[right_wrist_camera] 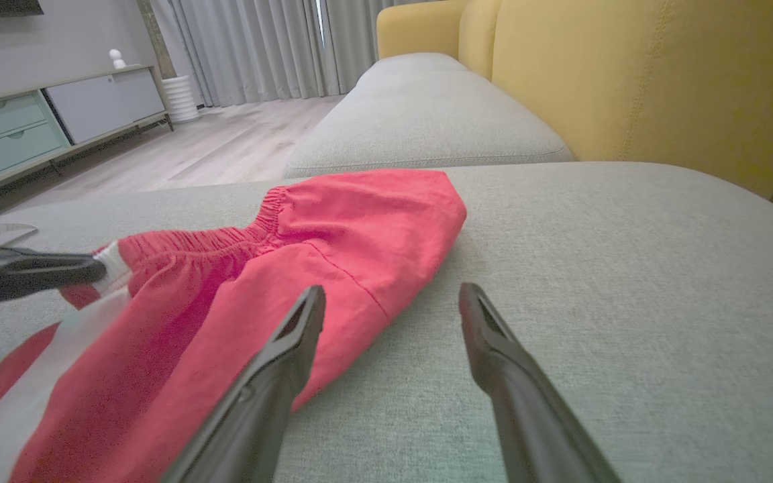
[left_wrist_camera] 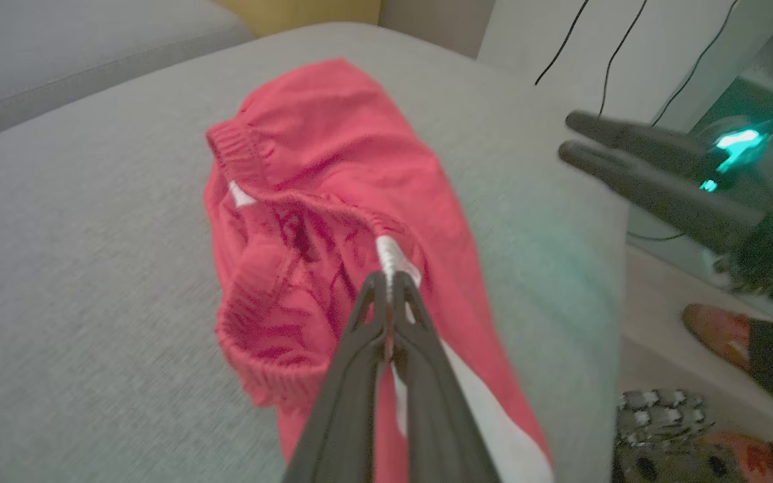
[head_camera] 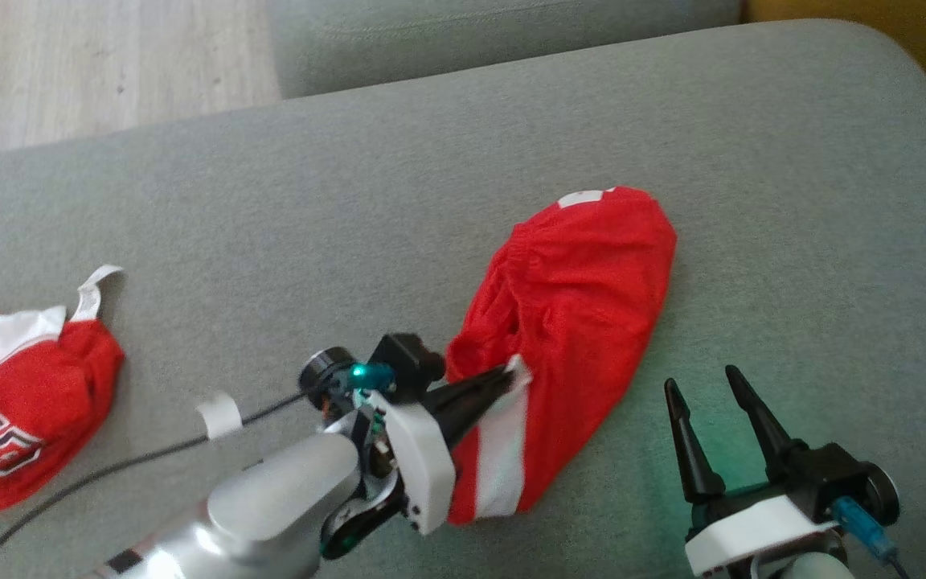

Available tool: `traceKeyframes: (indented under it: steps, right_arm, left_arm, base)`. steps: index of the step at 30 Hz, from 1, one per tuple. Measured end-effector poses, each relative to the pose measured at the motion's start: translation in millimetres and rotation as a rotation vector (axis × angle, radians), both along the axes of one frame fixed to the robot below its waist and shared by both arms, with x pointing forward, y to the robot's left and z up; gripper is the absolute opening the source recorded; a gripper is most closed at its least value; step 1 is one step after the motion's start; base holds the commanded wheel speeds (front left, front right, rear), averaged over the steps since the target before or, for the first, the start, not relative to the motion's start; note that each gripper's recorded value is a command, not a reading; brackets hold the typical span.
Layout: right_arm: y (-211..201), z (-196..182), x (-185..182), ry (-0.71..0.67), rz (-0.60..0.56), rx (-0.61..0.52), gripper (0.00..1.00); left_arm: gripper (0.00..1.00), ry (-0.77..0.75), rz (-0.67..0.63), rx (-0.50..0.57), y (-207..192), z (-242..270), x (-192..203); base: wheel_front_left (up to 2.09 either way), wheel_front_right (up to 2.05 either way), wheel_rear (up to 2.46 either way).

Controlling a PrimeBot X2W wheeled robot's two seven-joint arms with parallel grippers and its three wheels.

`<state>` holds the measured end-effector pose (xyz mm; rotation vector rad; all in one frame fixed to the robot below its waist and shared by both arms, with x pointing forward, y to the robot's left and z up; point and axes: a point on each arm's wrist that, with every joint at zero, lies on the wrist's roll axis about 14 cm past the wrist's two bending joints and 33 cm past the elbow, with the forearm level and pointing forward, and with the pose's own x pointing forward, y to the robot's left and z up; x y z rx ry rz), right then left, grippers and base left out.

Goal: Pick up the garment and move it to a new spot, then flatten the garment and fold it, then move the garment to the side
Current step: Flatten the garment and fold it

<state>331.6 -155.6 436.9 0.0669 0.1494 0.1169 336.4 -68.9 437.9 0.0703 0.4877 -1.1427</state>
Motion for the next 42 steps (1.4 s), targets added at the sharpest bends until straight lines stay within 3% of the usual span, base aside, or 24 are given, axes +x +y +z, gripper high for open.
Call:
traceKeyframes:
  steps: [5, 16, 21, 23, 26, 30, 36, 42]
  right_arm:
    - [-8.9, 7.8, -8.1, -0.024, -0.039, 0.017, 1.00]
    - [-27.1, 14.4, -37.3, -0.049, -0.124, 0.040, 1.00]
    - [-33.1, 16.1, -45.7, -0.058, -0.150, 0.042, 1.00]
    - [-34.3, 17.5, -46.9, -0.064, -0.155, 0.043, 1.00]
    - [-33.7, 15.3, -49.6, -0.058, -0.155, 0.046, 1.00]
    - [-30.2, 9.7, -51.9, -0.039, -0.147, 0.057, 1.00]
    - [-31.3, 11.4, -42.7, -0.041, -0.142, 0.061, 1.00]
    - [-26.1, 6.8, -26.3, -0.023, -0.106, 0.047, 1.00]
  left_arm:
    - [0.00, 0.037, -0.060, -0.174, -29.3, 65.6, 1.6]
    - [0.00, -0.244, -0.048, -0.569, -88.0, 265.6, 59.1]
    - [0.00, -0.366, -0.011, -0.697, -100.2, 335.8, 64.3]
    - [0.00, -0.388, -0.002, -0.700, -103.7, 346.5, 64.6]
    - [0.00, -0.354, 0.025, -0.659, -102.0, 326.8, 69.8]
    - [0.00, -0.179, 0.084, -0.541, -85.9, 235.8, 71.9]
    - [0.00, 0.128, 0.312, -0.373, 0.6, 67.1, 41.6]
    - [0.00, 0.172, 0.483, -0.301, 69.7, 7.8, -0.2]
  base:
    - [0.00, 0.00, 0.00]
    - [0.00, 0.00, 0.00]
    - [0.00, 0.00, 0.00]
    - [0.00, 0.00, 0.00]
    - [0.00, 0.00, 0.00]
    - [0.00, 0.00, 0.00]
    - [0.00, 0.00, 0.00]
    - [0.00, 0.00, 0.00]
